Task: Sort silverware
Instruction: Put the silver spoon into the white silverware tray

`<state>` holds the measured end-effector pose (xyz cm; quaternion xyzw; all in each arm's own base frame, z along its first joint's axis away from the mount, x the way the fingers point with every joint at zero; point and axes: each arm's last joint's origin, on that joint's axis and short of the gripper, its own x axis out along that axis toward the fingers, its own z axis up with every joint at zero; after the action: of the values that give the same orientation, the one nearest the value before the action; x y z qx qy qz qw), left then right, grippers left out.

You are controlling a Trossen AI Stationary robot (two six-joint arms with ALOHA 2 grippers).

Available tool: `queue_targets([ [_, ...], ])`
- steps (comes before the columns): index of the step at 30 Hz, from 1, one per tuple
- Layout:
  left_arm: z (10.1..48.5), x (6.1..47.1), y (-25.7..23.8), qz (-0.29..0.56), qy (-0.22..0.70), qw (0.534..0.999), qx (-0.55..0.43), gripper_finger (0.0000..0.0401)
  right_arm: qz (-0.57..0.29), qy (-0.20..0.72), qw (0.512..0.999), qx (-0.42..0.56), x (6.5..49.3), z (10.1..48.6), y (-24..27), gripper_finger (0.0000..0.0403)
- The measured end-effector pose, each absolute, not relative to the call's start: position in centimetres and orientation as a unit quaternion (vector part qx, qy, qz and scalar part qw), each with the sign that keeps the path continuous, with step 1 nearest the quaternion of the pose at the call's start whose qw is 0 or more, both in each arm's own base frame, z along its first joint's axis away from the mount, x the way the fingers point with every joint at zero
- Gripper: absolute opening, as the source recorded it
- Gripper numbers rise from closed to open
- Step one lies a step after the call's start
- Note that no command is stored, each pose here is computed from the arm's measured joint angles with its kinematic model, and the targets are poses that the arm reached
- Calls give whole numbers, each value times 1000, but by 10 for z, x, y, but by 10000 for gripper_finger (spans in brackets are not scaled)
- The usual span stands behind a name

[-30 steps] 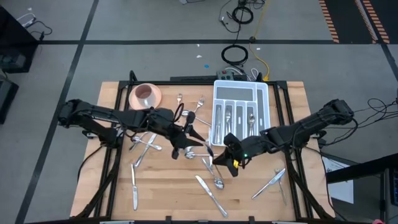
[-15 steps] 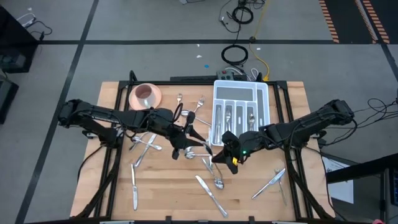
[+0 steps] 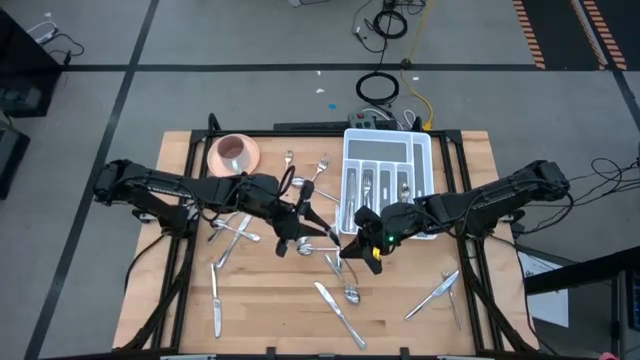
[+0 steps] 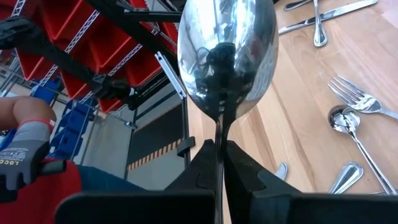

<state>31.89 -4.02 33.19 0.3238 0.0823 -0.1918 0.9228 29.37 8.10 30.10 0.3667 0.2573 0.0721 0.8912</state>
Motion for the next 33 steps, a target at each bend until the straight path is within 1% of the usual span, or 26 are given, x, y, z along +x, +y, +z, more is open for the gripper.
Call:
queue_targets([
  [13, 323, 325, -41, -199, 99, 920, 322, 88, 74, 253, 891, 369, 294, 302, 81, 0],
  [30, 327, 326, -41, -183, 80, 924, 325, 88, 73, 253, 892, 367, 294, 302, 81, 0],
  [33, 327, 326, -41, -183, 81, 924, 325, 81, 72, 252, 893, 367, 294, 302, 81, 0],
])
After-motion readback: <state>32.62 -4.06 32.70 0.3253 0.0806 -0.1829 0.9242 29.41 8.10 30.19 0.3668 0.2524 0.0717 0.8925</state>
